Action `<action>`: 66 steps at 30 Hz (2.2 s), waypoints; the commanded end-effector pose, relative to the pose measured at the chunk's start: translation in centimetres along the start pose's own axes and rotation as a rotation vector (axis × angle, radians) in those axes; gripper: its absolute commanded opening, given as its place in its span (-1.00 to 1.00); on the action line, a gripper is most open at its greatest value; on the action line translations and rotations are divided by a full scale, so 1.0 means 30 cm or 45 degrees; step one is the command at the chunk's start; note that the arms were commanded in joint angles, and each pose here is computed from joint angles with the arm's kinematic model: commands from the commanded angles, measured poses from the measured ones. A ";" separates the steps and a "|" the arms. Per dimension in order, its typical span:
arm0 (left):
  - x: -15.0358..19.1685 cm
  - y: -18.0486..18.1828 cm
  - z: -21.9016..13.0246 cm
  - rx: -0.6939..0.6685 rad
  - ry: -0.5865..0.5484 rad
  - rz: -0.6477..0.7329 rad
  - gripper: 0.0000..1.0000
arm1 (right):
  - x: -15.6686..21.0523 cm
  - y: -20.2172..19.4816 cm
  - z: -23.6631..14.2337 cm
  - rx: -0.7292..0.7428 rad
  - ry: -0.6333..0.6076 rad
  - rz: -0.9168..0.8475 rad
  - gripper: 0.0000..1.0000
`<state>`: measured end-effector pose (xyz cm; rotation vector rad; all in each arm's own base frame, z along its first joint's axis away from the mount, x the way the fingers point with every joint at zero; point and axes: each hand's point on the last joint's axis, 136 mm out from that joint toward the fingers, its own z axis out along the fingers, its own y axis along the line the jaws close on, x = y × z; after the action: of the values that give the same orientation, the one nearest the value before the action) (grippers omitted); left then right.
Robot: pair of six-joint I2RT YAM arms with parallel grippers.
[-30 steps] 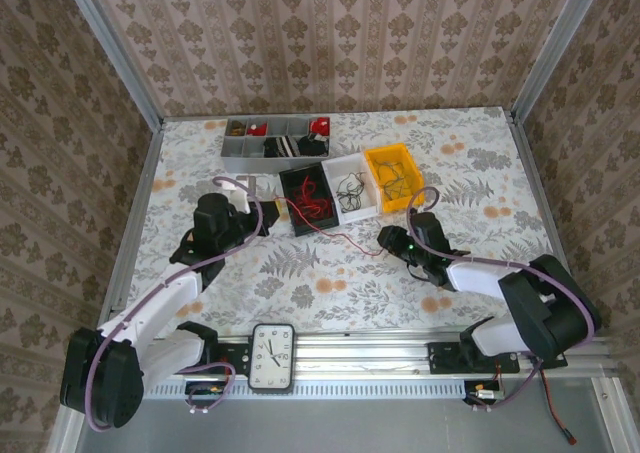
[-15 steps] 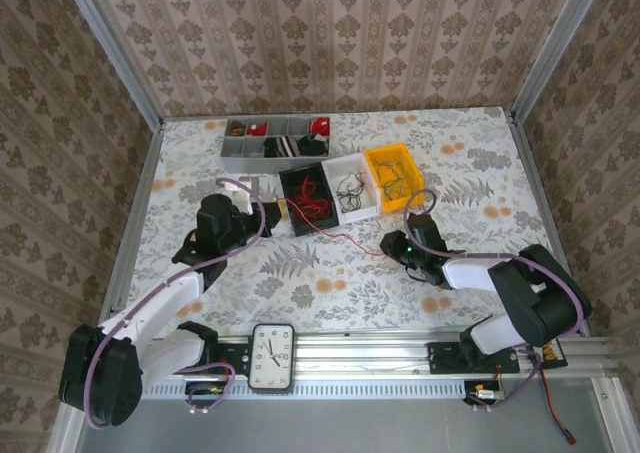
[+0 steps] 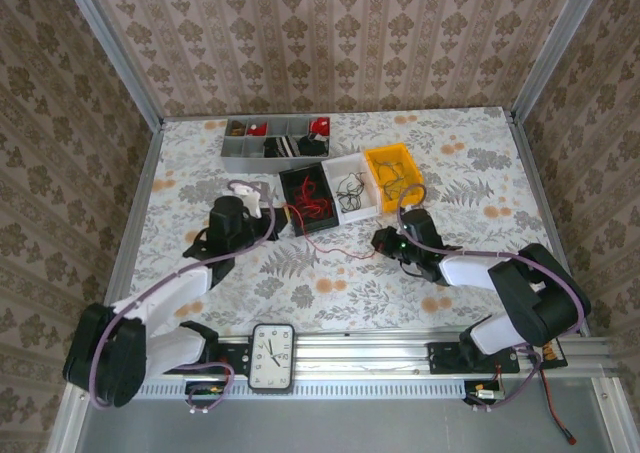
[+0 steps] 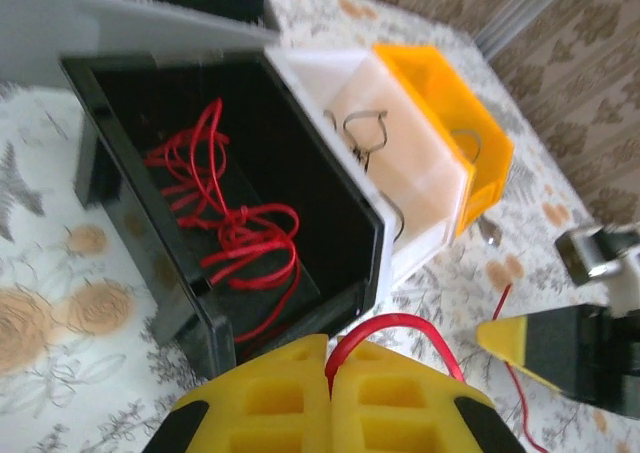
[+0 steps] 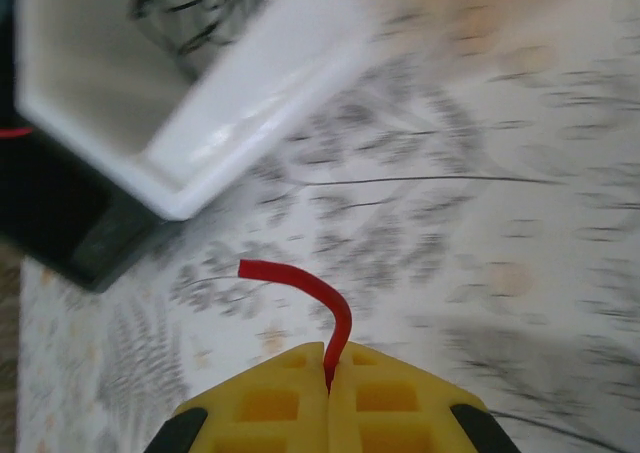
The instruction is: Untangle the cables
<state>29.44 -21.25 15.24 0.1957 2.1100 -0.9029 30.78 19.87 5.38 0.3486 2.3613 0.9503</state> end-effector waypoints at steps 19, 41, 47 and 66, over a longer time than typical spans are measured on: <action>0.102 -0.313 0.193 0.455 0.348 0.189 -1.00 | -0.053 0.420 0.109 -0.475 0.088 -0.231 -0.98; 0.201 -0.342 0.111 0.562 0.532 0.271 -1.00 | -0.155 0.475 0.034 -0.580 -0.049 -0.148 -0.96; 0.229 -0.350 0.132 0.573 0.580 0.292 -1.00 | -0.197 0.560 0.018 -0.690 -0.073 -0.130 -0.97; 0.024 -0.297 0.221 0.473 0.247 0.163 -1.00 | -0.136 0.570 0.024 -0.628 0.016 -0.227 -0.94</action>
<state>28.74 -31.56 14.30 0.6578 2.1471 -1.1916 35.46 30.13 17.43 0.0259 2.0259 1.4375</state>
